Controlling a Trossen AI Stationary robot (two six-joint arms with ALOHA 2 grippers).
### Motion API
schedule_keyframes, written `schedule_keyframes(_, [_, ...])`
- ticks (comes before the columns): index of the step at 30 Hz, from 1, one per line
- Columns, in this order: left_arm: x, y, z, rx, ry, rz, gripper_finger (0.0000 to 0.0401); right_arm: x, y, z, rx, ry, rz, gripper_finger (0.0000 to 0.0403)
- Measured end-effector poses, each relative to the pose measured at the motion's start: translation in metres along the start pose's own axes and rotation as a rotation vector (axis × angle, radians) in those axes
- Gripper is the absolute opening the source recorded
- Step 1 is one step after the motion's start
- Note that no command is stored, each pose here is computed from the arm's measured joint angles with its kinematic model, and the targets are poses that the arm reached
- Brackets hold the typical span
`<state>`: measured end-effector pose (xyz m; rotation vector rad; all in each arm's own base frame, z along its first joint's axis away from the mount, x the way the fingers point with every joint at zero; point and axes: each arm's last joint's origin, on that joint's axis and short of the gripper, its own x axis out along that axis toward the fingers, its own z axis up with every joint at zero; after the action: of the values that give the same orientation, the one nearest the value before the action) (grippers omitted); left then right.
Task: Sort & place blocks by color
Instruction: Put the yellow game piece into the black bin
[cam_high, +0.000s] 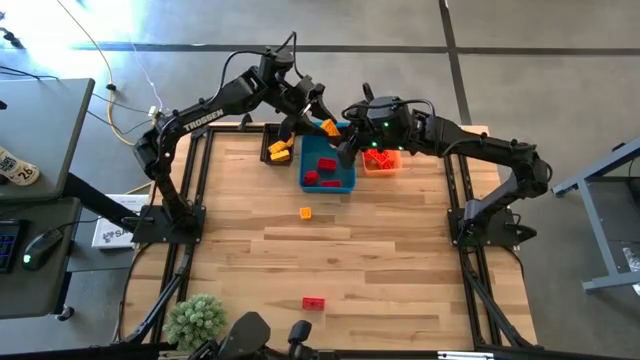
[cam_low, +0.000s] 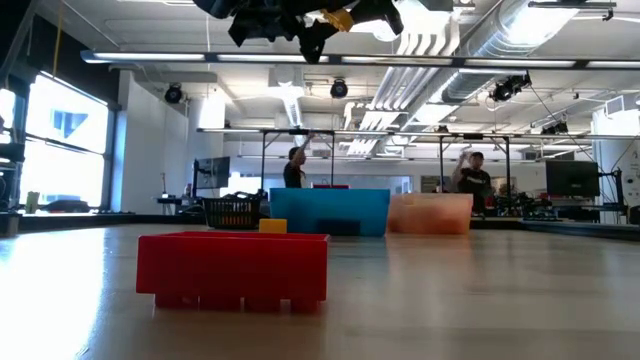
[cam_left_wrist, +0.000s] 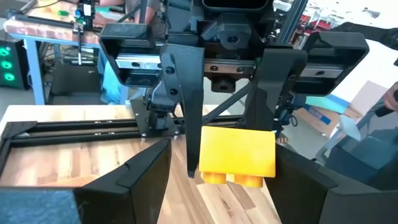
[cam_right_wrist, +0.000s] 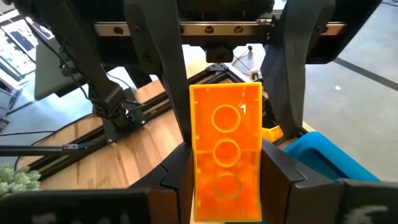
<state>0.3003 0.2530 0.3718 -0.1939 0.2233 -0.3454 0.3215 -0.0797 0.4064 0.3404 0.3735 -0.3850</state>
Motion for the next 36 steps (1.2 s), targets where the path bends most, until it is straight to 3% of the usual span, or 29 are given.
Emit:
schedule_keyframes(6, [-0.0001, 0.0006, 0.0, 0.0, 0.002, 0.019, 0.0212, 0.0, -0.0004, 0.0, 0.0, -0.001, -0.01, 0.0106])
schedule_keyframes(17, [0.0043, -0.0025, 0.0001, 0.067, 0.003, -0.01, 0.0114, -0.0001, -0.0006, -0.0013, -0.004, 0.012, -0.009, 0.0106])
schedule_keyframes(25, [0.0044, -0.0025, 0.0, 0.07, 0.004, -0.009, 0.0113, -0.0001, -0.0006, -0.0013, -0.003, 0.012, -0.009, 0.0106])
schedule_keyframes(27, [0.0045, -0.0026, 0.0, 0.071, 0.004, -0.01, 0.0113, -0.0001, -0.0006, -0.0013, -0.003, 0.011, -0.009, 0.0124])
schedule_keyframes(33, [0.0046, -0.001, -0.0008, 0.066, 0.018, 0.045, 0.0113, 0.0, -0.0016, -0.0027, -0.006, 0.022, -0.033, 0.0231])
schedule_keyframes(36, [0.0003, 0.0018, -0.0025, 0.049, 0.028, 0.076, 0.0114, 0.0004, -0.0062, -0.003, -0.007, 0.032, -0.06, 0.0257])
